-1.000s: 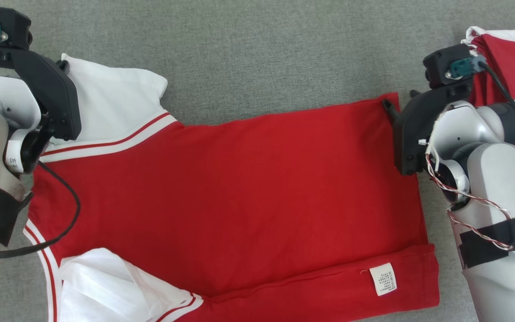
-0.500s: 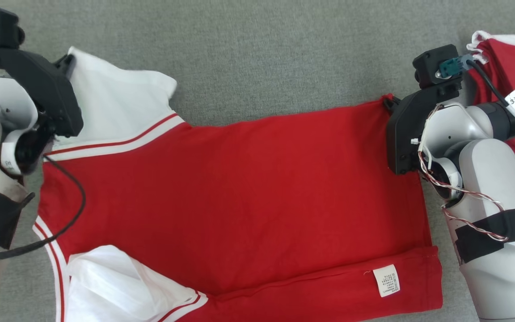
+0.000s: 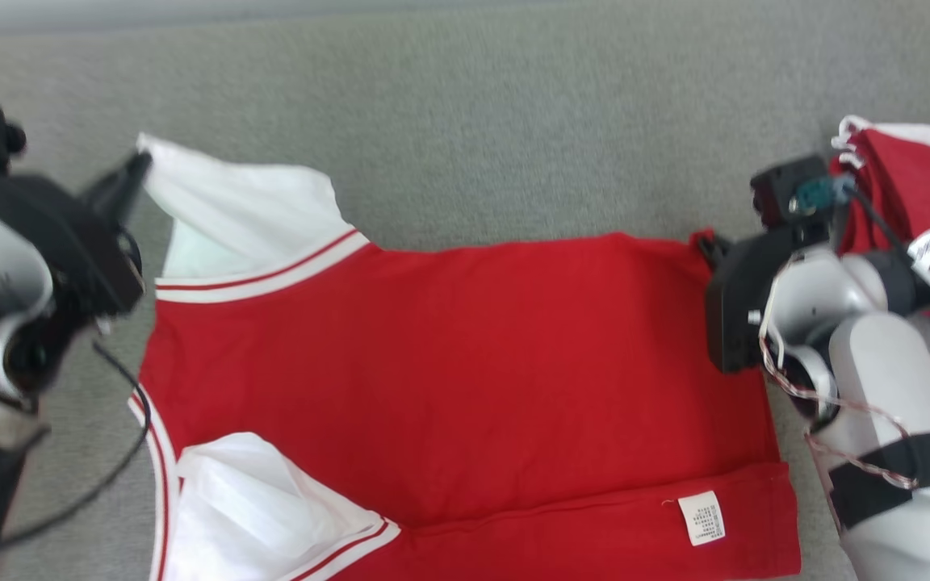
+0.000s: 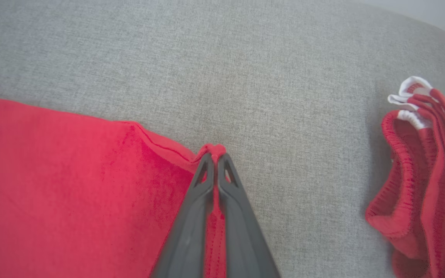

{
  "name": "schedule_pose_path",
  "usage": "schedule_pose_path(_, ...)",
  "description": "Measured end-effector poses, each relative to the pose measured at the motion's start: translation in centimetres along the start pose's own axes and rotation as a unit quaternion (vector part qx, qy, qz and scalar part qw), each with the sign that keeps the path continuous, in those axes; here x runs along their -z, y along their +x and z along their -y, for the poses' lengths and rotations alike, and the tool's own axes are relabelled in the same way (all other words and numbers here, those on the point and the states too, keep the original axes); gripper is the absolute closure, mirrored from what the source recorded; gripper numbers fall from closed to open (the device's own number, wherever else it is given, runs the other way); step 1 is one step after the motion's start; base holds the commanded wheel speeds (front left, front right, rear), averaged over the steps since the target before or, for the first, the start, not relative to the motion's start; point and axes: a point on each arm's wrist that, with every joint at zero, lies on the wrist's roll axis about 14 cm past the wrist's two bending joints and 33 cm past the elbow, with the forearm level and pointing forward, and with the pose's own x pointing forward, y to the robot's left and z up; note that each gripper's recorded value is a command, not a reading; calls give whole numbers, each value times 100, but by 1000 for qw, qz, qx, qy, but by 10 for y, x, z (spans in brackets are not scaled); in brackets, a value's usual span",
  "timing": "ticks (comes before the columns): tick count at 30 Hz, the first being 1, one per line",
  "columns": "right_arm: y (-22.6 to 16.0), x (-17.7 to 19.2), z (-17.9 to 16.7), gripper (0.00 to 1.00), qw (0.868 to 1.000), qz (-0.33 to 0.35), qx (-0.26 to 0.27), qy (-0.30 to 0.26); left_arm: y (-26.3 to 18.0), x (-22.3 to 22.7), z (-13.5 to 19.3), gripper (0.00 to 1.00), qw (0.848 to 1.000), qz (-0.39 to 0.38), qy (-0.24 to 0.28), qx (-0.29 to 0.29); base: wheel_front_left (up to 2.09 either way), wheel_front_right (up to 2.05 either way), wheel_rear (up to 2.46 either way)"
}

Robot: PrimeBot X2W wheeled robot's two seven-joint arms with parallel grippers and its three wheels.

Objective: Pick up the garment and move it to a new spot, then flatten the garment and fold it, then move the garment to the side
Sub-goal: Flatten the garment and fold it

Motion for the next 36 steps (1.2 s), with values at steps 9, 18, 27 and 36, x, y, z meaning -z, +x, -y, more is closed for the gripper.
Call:
schedule_pose_path(9, -37, 16, -1, 100, 1000, 10, -1, -30, -69, 20, 19, 100, 997, 19, -78, 19, 0, 0, 0)
schedule_pose_path(18, -70, 16, -1, 100, 998, 23, -1, -51, -140, 32, 33, 100, 988, 51, -146, 19, 0, 0, 0)
schedule_pose_path(27, -81, 43, -15, 100, 996, -34, -24, -85, -182, 67, 41, 100, 975, 65, -212, 4, 0, 0, 0)
schedule_pose_path(36, -83, 72, -17, 100, 990, -81, -30, -110, -195, 115, 48, 100, 957, 66, -281, -23, 0, 0, 0)
